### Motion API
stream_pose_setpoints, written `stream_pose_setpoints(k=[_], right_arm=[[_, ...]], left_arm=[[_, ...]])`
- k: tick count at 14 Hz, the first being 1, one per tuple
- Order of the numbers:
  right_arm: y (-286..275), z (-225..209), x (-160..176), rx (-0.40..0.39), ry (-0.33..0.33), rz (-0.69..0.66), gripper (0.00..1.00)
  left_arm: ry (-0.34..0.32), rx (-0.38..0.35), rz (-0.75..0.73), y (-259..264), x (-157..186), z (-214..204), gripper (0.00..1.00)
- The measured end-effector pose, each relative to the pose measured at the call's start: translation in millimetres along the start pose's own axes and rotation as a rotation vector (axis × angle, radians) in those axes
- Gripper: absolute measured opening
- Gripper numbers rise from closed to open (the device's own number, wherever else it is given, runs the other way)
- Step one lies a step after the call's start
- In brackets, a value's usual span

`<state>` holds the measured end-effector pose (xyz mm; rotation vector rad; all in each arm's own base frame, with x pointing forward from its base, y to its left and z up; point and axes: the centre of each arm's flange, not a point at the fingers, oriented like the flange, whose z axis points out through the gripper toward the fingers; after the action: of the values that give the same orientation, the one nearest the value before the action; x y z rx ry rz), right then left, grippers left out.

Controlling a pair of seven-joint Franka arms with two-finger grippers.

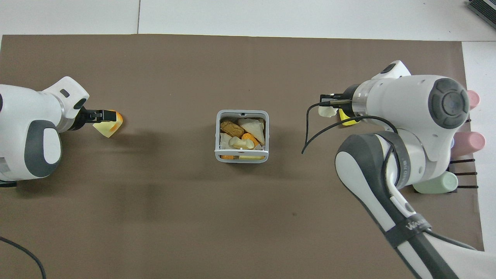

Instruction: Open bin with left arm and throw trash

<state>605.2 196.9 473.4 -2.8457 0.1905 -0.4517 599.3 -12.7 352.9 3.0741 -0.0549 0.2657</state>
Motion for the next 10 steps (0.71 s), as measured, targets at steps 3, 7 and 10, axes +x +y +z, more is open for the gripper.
stream_pose_setpoints(k=[3,7,10], right_arm=[[-35.6,4.3,-3.8,0.141,-0.051,0.154,0.16],[-86.9,43.4,-37.0,0.23,-0.145,0.285,0.16],[-106.9,74.7,-57.1,0.215,-0.171,0.308,0.16]], left_arm=[[-0.006,0.0,0.0,-1.5,-2.5,24.5,1.0],[-0.002,0.002,-0.005,-5.0,-9.1,45.3,1.0],[-0.009,0.005,-0.003,-11.5,-18.1,54.0,1.0]])
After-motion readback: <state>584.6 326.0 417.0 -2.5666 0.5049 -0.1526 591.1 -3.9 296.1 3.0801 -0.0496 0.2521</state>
